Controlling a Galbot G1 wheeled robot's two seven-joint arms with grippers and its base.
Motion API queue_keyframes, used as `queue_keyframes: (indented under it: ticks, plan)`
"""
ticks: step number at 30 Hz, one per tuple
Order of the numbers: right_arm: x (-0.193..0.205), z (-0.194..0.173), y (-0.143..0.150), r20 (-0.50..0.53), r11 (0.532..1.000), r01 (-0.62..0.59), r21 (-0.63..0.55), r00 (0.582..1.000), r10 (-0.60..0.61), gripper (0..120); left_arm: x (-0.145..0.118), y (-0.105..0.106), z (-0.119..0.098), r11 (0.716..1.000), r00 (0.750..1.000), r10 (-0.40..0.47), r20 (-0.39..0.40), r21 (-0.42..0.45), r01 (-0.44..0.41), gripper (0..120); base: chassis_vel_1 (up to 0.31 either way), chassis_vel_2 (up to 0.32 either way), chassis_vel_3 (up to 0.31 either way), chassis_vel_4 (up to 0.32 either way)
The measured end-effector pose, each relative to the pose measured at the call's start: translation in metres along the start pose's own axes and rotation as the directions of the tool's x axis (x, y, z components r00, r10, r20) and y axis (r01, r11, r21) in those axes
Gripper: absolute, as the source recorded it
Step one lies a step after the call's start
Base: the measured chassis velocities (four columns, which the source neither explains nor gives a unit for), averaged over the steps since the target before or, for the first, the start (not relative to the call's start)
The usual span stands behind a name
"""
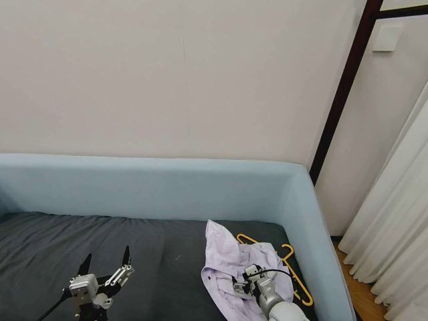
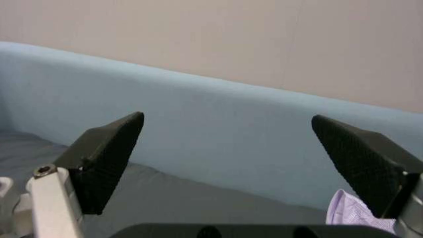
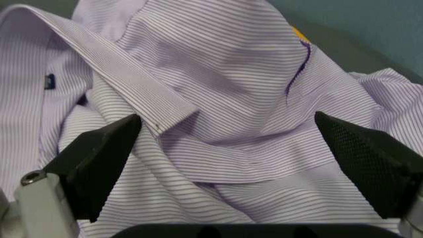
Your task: Pick up the clothes from the sofa and hang them on the clothes hanger.
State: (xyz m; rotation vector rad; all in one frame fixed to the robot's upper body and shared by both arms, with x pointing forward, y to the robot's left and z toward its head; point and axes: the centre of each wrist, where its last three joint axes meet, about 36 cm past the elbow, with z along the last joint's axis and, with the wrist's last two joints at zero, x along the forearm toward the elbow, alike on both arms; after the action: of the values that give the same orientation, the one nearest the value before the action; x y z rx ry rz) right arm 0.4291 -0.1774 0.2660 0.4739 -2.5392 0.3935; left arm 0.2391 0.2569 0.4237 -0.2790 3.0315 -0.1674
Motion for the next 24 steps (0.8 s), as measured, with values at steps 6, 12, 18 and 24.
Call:
queue_keyframes:
  ticks: [6, 12, 18, 24]
  plan:
    - [-0.006, 0.005, -0.002, -0.014, 1.0, -0.012, 0.013, 1.0, 0.012, 100, 0.0, 0.0, 0.001, 1.0, 1.0, -0.001, 0.0, 0.001, 0.001, 100, 0.0, 0.0, 0.0, 0.0]
    - [-0.015, 0.009, 0.001, 0.001, 1.0, -0.019, 0.01, 1.0, 0.019, 100, -0.002, 0.0, 0.005, 1.0, 1.0, -0.004, -0.006, 0.005, 0.004, 100, 0.0, 0.0, 0.0, 0.0]
    - [-0.018, 0.009, 0.006, 0.007, 1.0, -0.003, -0.004, 1.0, 0.003, 79, -0.003, 0.001, 0.006, 1.0, 1.0, -0.006, -0.007, 0.002, 0.006, 100, 0.0, 0.0, 0.0, 0.0]
    - [-0.018, 0.008, 0.012, 0.01, 0.999, 0.015, -0.032, 1.0, -0.015, 59, -0.003, 0.002, 0.006, 1.0, 1.0, -0.007, -0.007, 0.0, 0.007, 100, 0.0, 0.0, 0.0, 0.0]
